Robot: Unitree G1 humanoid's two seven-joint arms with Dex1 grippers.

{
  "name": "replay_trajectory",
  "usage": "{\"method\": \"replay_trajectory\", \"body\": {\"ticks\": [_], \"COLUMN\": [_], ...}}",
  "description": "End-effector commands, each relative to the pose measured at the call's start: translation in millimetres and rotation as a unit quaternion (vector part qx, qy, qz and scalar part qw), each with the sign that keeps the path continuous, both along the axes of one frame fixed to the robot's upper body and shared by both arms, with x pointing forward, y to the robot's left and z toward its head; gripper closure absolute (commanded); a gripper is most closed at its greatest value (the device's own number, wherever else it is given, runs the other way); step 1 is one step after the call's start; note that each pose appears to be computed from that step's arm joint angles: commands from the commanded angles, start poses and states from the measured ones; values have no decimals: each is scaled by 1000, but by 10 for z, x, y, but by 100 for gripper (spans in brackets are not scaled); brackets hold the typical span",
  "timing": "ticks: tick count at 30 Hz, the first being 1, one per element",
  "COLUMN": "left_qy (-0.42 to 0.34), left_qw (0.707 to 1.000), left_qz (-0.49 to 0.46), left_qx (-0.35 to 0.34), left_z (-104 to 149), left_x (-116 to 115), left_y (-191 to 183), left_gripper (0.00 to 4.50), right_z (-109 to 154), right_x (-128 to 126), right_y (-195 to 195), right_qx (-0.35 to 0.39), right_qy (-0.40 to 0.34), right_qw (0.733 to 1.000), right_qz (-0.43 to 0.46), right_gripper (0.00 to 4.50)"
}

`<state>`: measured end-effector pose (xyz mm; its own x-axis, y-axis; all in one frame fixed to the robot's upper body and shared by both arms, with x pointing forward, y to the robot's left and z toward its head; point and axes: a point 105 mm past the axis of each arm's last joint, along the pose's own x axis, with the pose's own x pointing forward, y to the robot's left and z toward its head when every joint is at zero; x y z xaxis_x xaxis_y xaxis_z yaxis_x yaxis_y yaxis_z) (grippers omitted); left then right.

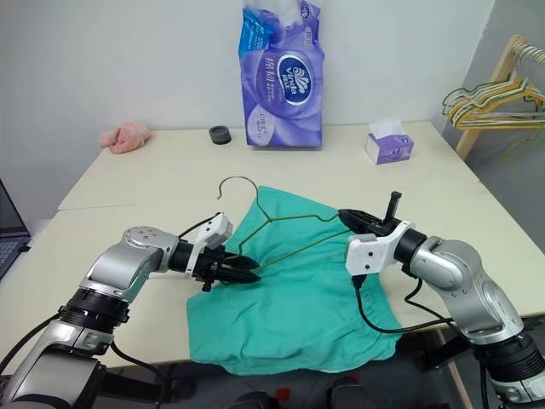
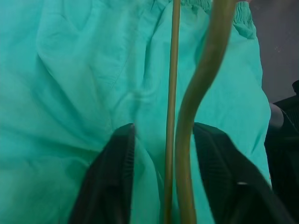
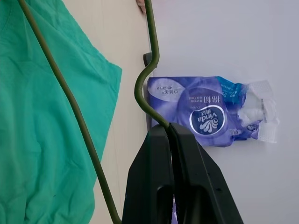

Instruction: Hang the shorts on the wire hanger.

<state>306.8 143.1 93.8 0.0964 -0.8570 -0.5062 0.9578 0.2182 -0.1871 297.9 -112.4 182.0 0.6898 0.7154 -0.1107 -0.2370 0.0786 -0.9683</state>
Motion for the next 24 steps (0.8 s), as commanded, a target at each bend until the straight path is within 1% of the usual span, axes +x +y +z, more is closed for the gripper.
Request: {"method": "replay_trajectory", "body": {"ticks": [1, 2, 3, 5, 9, 10, 14, 15, 16, 19, 21, 24], "left_qy": [-22, -22, -22, -23, -28, -29, -44, -45, -46, -55, -61, -85], "left_qw": [1000, 1000, 1000, 1000, 1000, 1000, 999, 999, 999, 998, 997, 993], "left_qz": [-3, -3, -3, -3, -1, 0, 16, 16, 11, -12, -23, -55], "left_qx": [-4, -4, -3, -2, 3, 4, 10, 10, 9, 19, 27, 55], "left_z": [58, 56, 51, 45, 32, 30, 31, 30, 37, 41, 39, 36], "left_x": [28, 27, 23, 22, 32, 38, 126, 128, 118, 72, 54, 6], "left_y": [-25, -25, -23, -21, -12, -12, 1, 2, -14, -45, -52, -72], "left_gripper": [392, 429, 449, 449, 450, 450, 450, 450, 450, 450, 450, 450], "right_z": [84, 84, 82, 89, 58, 38, -174, -193, -151, -33, 25, 59], "right_x": [-67, -71, -77, -88, -104, -117, -310, -331, -328, -300, -284, -271], "right_y": [40, 41, 40, 39, 15, 7, -121, -134, -197, -363, -389, -390], "right_qx": [-1, 0, 1, 8, 3, -3, -68, -73, -56, -17, 1, 6], "right_qy": [-15, -16, -13, -8, 12, 20, 115, 127, 152, 215, 235, 261], "right_qw": [1000, 1000, 1000, 1000, 1000, 999, 990, 988, 986, 977, 972, 965], "right_qz": [20, 21, 22, 23, 25, 29, 53, 55, 38, -6, -20, -36], "right_gripper": [450, 450, 450, 450, 350, 317, 180, 147, 119, 119, 119, 119]}}
